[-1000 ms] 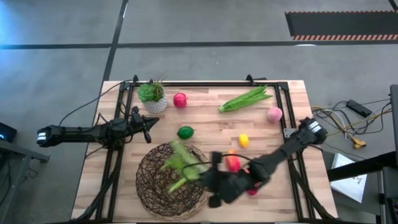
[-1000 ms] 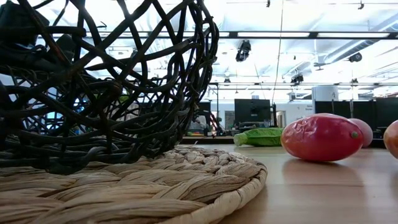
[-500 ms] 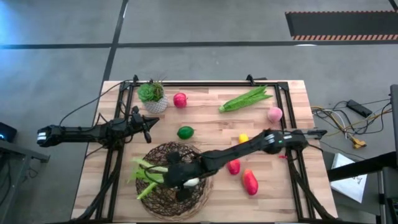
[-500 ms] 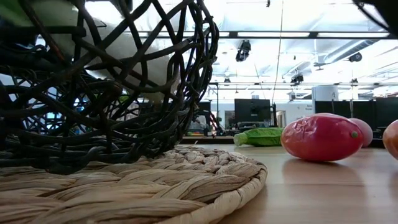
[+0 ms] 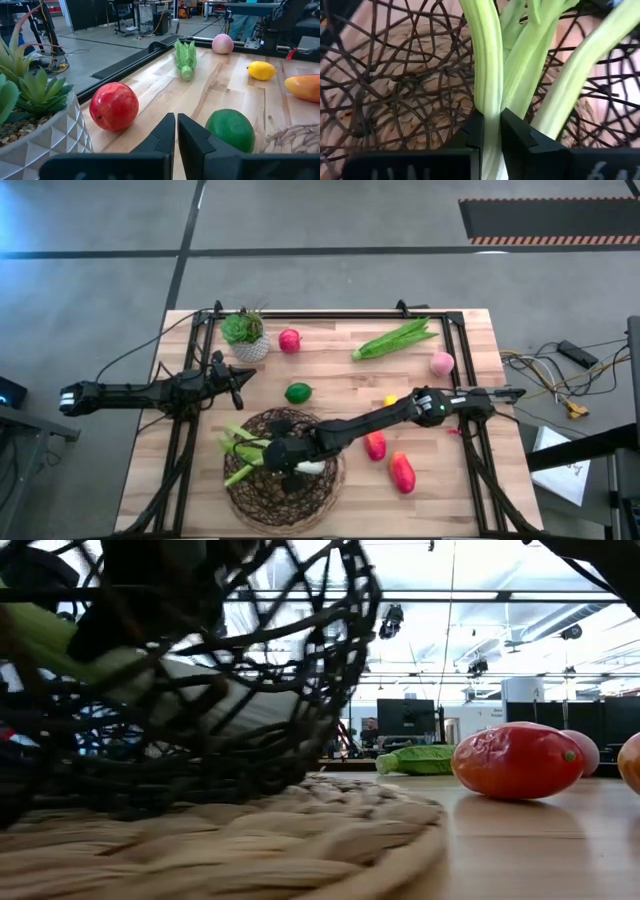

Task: Build produce basket
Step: Put the celery into the mesh basket, then put the lettuce into the mesh basket

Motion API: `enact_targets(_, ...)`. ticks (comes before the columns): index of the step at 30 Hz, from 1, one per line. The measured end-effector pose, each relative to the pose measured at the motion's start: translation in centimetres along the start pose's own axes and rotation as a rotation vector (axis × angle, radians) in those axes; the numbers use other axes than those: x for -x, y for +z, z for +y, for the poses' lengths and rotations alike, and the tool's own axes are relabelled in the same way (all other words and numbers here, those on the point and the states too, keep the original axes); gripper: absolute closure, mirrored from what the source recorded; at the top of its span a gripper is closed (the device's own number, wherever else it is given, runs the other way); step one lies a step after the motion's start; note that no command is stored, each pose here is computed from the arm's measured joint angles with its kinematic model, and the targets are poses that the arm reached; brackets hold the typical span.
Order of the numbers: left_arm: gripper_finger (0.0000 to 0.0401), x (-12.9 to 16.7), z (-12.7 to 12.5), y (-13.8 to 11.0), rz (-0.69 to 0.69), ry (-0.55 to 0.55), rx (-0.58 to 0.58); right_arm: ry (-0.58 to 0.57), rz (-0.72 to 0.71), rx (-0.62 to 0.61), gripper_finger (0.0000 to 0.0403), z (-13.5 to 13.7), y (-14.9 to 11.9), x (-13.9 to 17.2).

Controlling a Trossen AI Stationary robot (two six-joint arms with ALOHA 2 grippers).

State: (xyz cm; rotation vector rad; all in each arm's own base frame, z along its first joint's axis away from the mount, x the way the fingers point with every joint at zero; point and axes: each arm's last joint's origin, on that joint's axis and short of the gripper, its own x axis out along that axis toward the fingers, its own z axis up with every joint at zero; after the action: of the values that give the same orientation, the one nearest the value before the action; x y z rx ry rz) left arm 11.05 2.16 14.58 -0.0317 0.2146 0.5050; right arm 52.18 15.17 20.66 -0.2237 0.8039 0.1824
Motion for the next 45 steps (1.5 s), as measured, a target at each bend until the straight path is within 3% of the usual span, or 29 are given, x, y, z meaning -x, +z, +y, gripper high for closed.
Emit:
enact_targets(8,0.0397,0.0,0.0,0.0,0.000,0.000,0.000,-0.012,0.055,-0.010,0.0313,0.0,-1.5,-1.1)
enact_targets(17,0.0397,0.0,0.0,0.0,0.000,0.000,0.000,-0.005,0.174,-0.012,0.0229,0.0,-2.4,-0.3)
enact_targets(23,0.0397,0.0,0.0,0.0,0.000,0.000,0.000,0.011,0.114,0.032,0.0207,1.1,-1.7,0.1)
enact_targets(26,0.0397,0.0,0.0,0.0,0.001,0.000,0.000,0.022,0.068,0.063,0.0210,2.0,-0.7,1.6)
enact_targets(32,0.0397,0.0,0.0,0.0,0.001,-0.001,-0.001,0.049,-0.005,0.122,0.0221,3.3,1.7,7.9)
enact_targets(37,0.0397,0.0,0.0,0.0,0.001,0.000,0.000,0.054,0.052,0.105,0.0230,3.2,0.7,12.8)
enact_targets(41,0.0397,0.0,0.0,0.0,0.001,0.000,0.000,-0.078,0.120,0.031,0.0239,1.8,-2.4,16.7)
enact_targets(45,0.0397,0.0,0.0,0.0,0.001,-0.001,-0.001,-0.486,0.163,-0.072,0.0252,-0.9,-6.9,20.0)
